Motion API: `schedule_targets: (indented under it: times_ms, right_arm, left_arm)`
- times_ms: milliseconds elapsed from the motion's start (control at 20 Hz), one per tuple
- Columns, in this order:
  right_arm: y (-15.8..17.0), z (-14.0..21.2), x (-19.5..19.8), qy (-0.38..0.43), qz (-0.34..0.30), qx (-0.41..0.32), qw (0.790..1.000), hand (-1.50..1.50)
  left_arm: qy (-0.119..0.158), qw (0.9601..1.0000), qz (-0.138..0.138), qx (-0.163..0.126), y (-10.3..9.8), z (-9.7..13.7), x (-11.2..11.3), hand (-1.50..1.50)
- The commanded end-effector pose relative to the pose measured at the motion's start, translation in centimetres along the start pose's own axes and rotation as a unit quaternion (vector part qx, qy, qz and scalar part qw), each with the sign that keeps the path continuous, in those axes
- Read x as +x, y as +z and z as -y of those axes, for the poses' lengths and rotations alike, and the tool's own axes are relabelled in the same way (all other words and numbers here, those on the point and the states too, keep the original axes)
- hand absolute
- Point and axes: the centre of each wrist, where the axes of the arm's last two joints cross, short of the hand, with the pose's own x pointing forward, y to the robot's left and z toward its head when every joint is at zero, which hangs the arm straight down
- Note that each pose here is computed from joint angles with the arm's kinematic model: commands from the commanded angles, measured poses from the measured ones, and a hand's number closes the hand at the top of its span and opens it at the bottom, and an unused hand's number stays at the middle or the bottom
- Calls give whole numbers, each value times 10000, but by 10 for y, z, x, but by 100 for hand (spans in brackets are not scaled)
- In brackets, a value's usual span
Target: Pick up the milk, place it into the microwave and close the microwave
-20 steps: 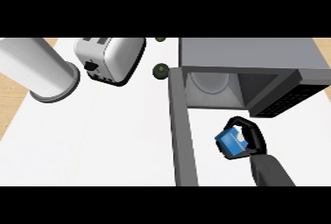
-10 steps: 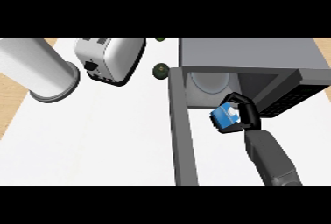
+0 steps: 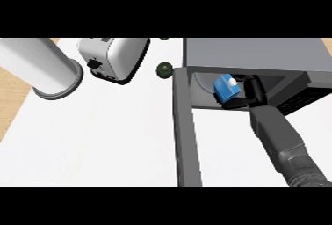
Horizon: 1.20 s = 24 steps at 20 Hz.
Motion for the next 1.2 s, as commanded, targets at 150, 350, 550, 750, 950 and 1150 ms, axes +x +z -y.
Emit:
schedule_targets:
  times_ms: [150,350,550,750,950,1150]
  right_arm:
    - [-38,18,30,332,-102,-49,9994,150]
    - [-42,23,33,1030,-25,-194,9945,150]
    - [-47,35,39,1466,-62,-585,9874,150]
    - [-53,39,45,1634,-105,-766,9835,150]
    - [-50,54,45,1727,-169,-1005,9797,150]
    - [-62,54,57,1713,-124,-1159,9783,150]
  left_arm:
    - [111,9990,172,-395,-12,11,4,-150]
    - [27,9987,359,-355,-21,-11,9,-150]
    - [65,9984,324,-457,-21,2,9,-150]
    - [176,9976,357,-558,-29,1,5,-150]
    - [90,9977,353,-563,-30,-3,7,-150]
    - [13,9964,494,-684,-44,-3,9,-150]
